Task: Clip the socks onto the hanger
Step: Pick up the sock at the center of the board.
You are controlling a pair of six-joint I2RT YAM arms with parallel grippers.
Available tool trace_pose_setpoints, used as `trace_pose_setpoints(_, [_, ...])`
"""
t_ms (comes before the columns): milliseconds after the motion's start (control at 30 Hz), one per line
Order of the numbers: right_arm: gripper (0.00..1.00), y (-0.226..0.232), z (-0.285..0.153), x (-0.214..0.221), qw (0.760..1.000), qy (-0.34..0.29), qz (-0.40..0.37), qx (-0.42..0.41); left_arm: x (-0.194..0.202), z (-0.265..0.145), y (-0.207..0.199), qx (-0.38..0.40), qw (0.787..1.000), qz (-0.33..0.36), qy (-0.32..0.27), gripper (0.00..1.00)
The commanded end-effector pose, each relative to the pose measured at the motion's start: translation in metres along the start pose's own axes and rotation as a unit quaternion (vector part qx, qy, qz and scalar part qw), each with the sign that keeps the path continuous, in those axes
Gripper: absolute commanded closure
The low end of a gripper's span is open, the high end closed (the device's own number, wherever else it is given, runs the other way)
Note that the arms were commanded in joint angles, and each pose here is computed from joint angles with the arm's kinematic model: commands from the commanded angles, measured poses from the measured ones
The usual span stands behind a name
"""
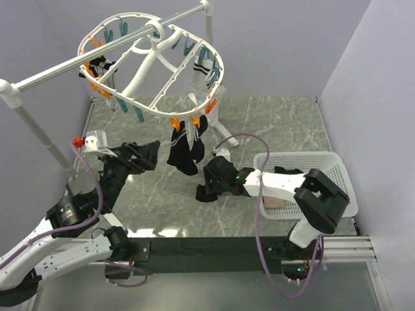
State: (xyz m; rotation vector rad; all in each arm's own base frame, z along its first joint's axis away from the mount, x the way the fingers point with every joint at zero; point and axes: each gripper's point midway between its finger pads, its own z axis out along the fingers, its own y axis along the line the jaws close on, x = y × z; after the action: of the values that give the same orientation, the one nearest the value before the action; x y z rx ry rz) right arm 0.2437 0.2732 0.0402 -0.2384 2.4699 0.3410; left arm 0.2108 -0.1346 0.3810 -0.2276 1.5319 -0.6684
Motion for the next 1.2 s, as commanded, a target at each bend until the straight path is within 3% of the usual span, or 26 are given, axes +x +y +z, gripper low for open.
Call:
trace_pose_setpoints(0, [0.25, 0.012, 0.006, -0.013, 1.000, -0.011, -0.013, 0.010, -0.001, -0.005, 0.005, -0.006, 1.000, -0.003, 0.001, 0.01])
trace_pose_setpoints(100, [0.25, 0.014, 0.014, -0.004, 0.999, 0.003, -0.024, 0.022, -0.001, -0.007, 0.007, -0.006, 1.000, -0.001, 0.003, 0.01])
trace_pose_setpoints(167, [0.32, 0.016, 0.017, 0.002, 0.999, 0.011, -0.026, 0.019, 0.001, -0.007, 0.009, -0.008, 1.000, 0.003, 0.007, 0.01])
trace_pose_setpoints(200, [0.46, 0.015, 0.020, 0.006, 0.999, 0.016, -0.027, 0.018, 0.001, -0.007, 0.010, -0.009, 1.000, 0.003, 0.007, 0.01])
trace_pose_setpoints(267, [0.64, 0.014, 0.021, 0.012, 0.999, 0.026, -0.028, 0.017, 0.003, -0.008, 0.012, -0.013, 1.000, 0.005, 0.010, 0.01])
trace_pose_setpoints(300, [0.90, 0.011, 0.019, 0.017, 0.999, 0.034, -0.029, 0.021, 0.002, -0.008, 0.012, -0.015, 1.000, 0.004, 0.010, 0.01])
trace_pose_setpoints(333, [1.00, 0.010, 0.018, 0.018, 0.999, 0.034, -0.027, 0.025, 0.001, -0.009, 0.013, -0.016, 1.000, 0.003, 0.009, 0.01])
trace_pose_setpoints(533, [1.00, 0.001, -0.033, 0.009, 1.000, 0.007, -0.006, 0.004, -0.005, -0.012, 0.017, -0.022, 1.000, 0.004, -0.002, 0.01])
trace_pose_setpoints(767, [1.00, -0.023, -0.107, -0.066, 0.994, -0.099, 0.034, 0.001, 0.003, -0.002, 0.012, -0.025, 0.999, 0.028, 0.013, 0.01])
trace_pose_setpoints(967, [1.00, -0.104, -0.150, -0.125, 0.973, -0.177, 0.136, 0.054, 0.025, 0.013, -0.005, -0.003, 0.999, 0.035, 0.039, 0.01])
trace_pose_setpoints(1067, [1.00, -0.140, -0.172, -0.137, 0.961, -0.209, 0.148, 0.105, 0.021, 0.017, -0.006, -0.008, 0.999, 0.037, 0.032, 0.01])
trace_pose_setpoints(1167, [1.00, -0.181, -0.178, -0.126, 0.953, -0.192, 0.168, 0.162, 0.019, 0.018, -0.010, 0.005, 0.999, 0.038, 0.025, 0.01])
